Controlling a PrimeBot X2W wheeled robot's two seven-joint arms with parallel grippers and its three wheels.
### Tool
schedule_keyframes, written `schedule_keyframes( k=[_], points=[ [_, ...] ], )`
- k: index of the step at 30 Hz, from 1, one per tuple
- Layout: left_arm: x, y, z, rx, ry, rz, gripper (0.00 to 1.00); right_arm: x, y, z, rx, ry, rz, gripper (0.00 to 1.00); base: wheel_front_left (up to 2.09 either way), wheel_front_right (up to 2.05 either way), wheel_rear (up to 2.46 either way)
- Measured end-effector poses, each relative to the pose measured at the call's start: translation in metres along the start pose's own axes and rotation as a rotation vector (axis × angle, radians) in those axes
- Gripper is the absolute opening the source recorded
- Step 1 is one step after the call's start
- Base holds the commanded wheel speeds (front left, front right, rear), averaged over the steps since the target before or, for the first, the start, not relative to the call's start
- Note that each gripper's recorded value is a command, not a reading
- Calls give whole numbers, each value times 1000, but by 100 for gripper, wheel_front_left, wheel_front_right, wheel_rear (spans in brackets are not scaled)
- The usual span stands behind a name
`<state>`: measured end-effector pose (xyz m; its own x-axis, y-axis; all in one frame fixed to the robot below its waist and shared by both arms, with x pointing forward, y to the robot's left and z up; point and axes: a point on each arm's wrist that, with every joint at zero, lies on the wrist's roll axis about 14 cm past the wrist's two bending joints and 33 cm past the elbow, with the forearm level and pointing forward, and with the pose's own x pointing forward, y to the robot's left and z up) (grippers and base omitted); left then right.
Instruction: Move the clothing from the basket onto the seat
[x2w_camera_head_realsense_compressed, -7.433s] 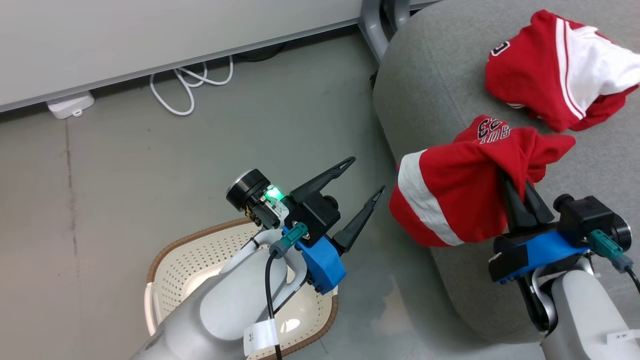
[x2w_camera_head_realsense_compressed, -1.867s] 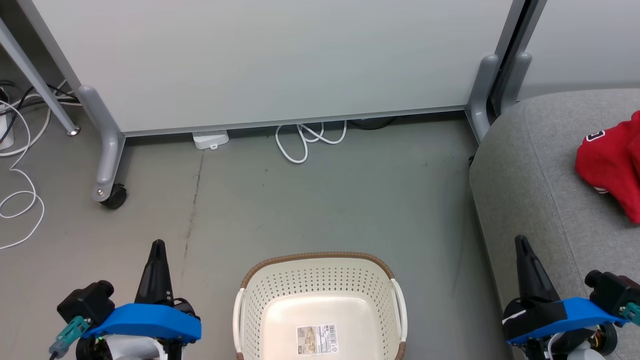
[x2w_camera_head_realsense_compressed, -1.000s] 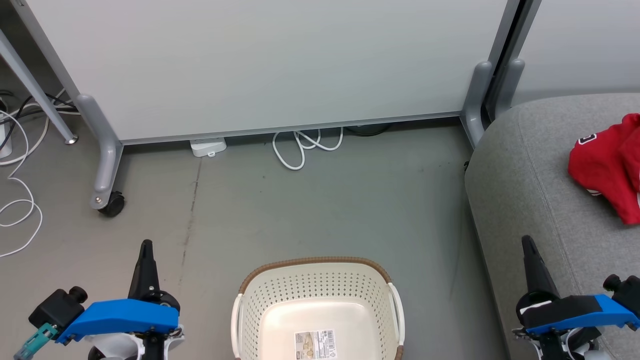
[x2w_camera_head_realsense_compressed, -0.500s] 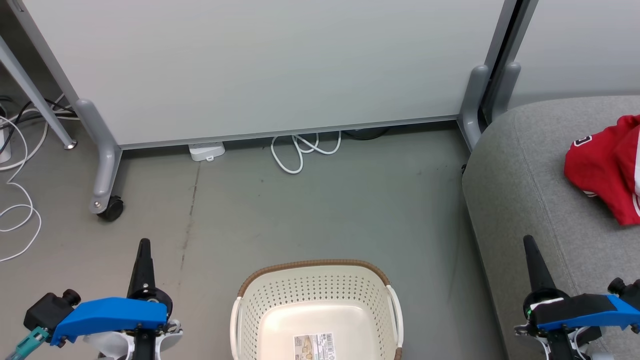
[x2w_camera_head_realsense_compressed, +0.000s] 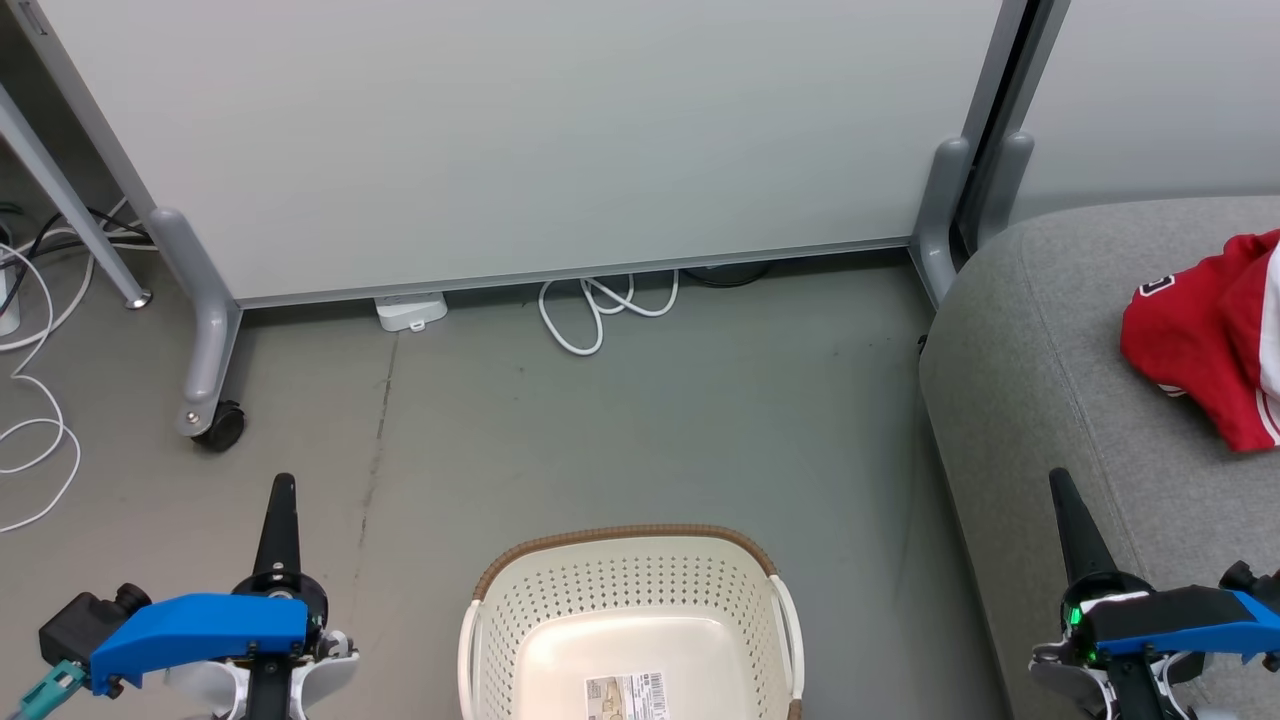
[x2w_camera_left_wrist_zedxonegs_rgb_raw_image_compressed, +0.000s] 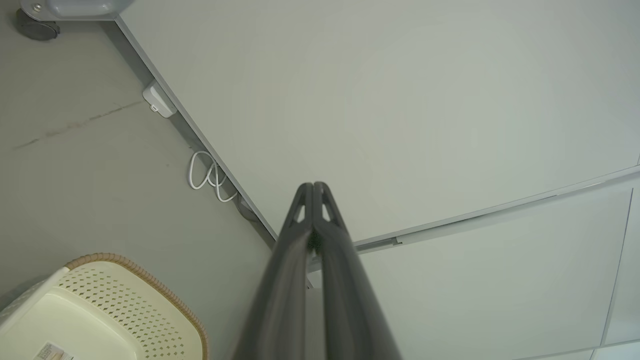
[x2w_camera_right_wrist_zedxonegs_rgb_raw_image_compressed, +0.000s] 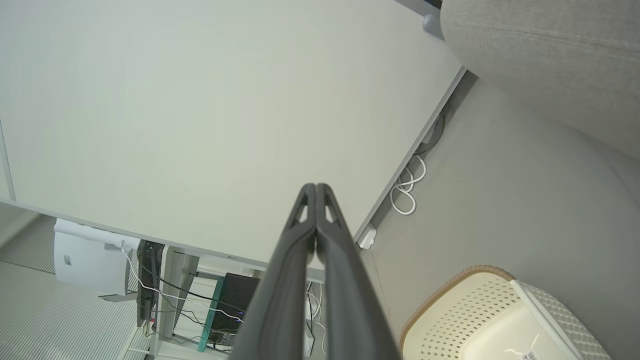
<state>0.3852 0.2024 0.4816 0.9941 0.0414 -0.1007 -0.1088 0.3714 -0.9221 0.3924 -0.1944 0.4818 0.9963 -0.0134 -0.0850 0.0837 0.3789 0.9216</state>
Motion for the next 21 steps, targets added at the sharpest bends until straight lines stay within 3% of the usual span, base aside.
schedule_keyframes(
  k=[21],
  points=[
    [1,-12,3,-185,11,-40,0,-1,10,6,188,-1,35,0,0,0,0]
  ],
)
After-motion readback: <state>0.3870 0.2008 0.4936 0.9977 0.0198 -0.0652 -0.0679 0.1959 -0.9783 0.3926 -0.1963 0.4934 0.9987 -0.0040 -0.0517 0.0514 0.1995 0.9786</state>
